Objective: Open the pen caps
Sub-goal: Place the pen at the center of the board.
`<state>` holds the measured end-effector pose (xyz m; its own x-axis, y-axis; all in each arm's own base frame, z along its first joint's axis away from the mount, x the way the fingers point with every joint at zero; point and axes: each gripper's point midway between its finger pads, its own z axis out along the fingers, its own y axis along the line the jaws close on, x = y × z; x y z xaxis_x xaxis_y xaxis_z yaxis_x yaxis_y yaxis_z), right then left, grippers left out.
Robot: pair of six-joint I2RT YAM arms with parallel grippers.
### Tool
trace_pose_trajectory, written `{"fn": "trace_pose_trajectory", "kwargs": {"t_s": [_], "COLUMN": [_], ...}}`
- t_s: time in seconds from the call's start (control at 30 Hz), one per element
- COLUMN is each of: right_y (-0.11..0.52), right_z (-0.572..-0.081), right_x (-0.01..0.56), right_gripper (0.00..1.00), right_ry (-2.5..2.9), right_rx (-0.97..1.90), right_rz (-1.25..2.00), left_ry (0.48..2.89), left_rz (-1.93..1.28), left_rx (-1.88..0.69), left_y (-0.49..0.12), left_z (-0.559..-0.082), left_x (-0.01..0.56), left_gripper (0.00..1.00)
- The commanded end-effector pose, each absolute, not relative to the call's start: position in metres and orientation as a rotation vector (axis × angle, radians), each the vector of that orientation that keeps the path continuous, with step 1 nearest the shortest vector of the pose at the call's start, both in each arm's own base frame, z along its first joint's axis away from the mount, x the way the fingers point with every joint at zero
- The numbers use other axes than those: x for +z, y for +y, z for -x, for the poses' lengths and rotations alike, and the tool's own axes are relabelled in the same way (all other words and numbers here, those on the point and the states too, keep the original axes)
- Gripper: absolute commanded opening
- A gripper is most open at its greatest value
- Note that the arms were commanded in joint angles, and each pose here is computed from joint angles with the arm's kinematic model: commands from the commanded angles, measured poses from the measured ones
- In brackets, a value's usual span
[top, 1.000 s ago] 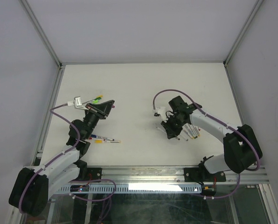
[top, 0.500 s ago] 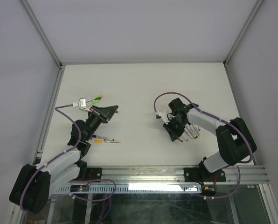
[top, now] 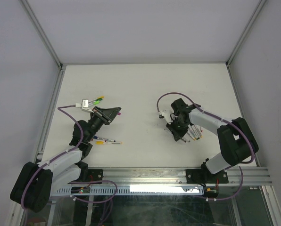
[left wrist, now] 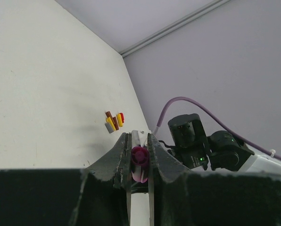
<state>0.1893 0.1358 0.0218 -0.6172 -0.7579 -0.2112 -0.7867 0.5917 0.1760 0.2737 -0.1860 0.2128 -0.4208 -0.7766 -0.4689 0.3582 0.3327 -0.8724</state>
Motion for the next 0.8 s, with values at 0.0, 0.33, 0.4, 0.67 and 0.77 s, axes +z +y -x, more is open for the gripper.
{"fn": "trace_pose_trajectory", "kwargs": {"t_s": [0.0,0.33,0.4,0.67,0.77], "right_y": [0.129,0.123,0.123,0.122,0.124], "right_z": [-0.204,-0.204,-0.204,-0.205,-0.206], "right_x": [0.02,0.012,0.011,0.011,0.013], "right_gripper": [0.09,0.23,0.24,0.25,0.27], "right_ry": [2.705,2.738,2.745,2.746,2.74], "right_rx": [0.303,0.265,0.26,0.256,0.258], "right_rz": [1.234,1.226,1.225,1.222,1.221], "left_ry": [1.472,1.481,1.483,1.491,1.498], "left_rz": [0.365,0.362,0.362,0.357,0.351], "left_rx": [-1.371,-1.387,-1.387,-1.396,-1.405], "left_y": [-0.186,-0.191,-0.191,-0.194,-0.198], "left_z": [-0.27,-0.271,-0.271,-0.269,-0.269], "left_x": [0.229,0.229,0.228,0.228,0.228], "left_gripper": [0.0,0.0,0.0,0.0,0.0]}}
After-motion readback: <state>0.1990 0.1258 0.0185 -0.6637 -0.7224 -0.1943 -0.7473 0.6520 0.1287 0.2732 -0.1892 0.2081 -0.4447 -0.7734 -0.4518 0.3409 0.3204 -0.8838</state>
